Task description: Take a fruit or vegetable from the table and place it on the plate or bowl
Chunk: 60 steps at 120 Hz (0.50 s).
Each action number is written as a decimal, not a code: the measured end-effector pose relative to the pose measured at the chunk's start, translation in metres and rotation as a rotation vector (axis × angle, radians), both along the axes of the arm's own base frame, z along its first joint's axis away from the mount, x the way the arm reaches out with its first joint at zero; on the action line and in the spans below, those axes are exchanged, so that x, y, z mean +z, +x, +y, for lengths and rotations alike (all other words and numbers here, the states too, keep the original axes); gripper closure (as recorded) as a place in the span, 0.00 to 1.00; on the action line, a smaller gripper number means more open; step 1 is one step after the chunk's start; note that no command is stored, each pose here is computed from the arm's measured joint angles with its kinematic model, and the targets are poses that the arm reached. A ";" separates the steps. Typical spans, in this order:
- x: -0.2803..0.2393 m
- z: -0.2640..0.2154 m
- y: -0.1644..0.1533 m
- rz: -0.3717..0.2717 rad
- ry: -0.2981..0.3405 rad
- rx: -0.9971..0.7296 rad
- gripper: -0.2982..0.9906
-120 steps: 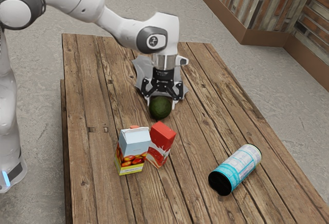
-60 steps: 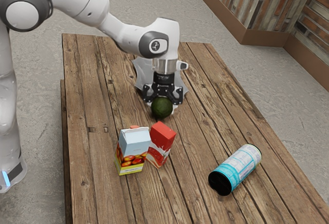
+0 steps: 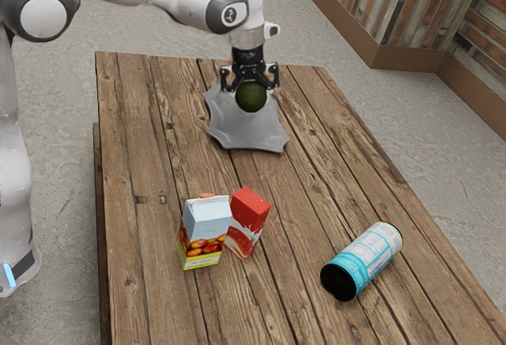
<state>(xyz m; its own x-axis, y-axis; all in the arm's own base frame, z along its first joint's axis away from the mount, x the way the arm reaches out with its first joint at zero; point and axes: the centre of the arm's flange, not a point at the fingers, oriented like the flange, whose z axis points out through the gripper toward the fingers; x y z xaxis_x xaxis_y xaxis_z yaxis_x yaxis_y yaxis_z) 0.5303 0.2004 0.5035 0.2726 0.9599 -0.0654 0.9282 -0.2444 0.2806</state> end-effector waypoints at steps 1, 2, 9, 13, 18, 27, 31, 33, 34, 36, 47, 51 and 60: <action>0.000 0.002 0.000 0.000 0.001 0.003 0.41; 0.000 0.004 0.001 -0.001 0.001 0.007 0.40; 0.001 0.016 0.000 -0.006 -0.003 0.029 0.33; 0.003 0.022 -0.003 -0.011 -0.004 0.041 0.31; 0.008 0.028 -0.007 -0.021 -0.004 0.053 0.30; 0.022 0.033 -0.016 -0.045 0.000 0.064 0.27; 0.027 0.030 -0.018 -0.052 0.001 0.060 0.26; 0.028 0.027 -0.018 -0.054 0.001 0.056 0.26; 0.029 0.026 -0.017 -0.055 0.001 0.052 0.26; 0.031 0.022 -0.017 -0.059 0.003 0.046 0.25; 0.090 -0.032 -0.003 -0.128 0.029 0.048 0.24; 0.131 -0.099 0.008 -0.157 0.030 -0.002 0.24; 0.169 -0.172 0.003 -0.134 -0.031 0.013 0.24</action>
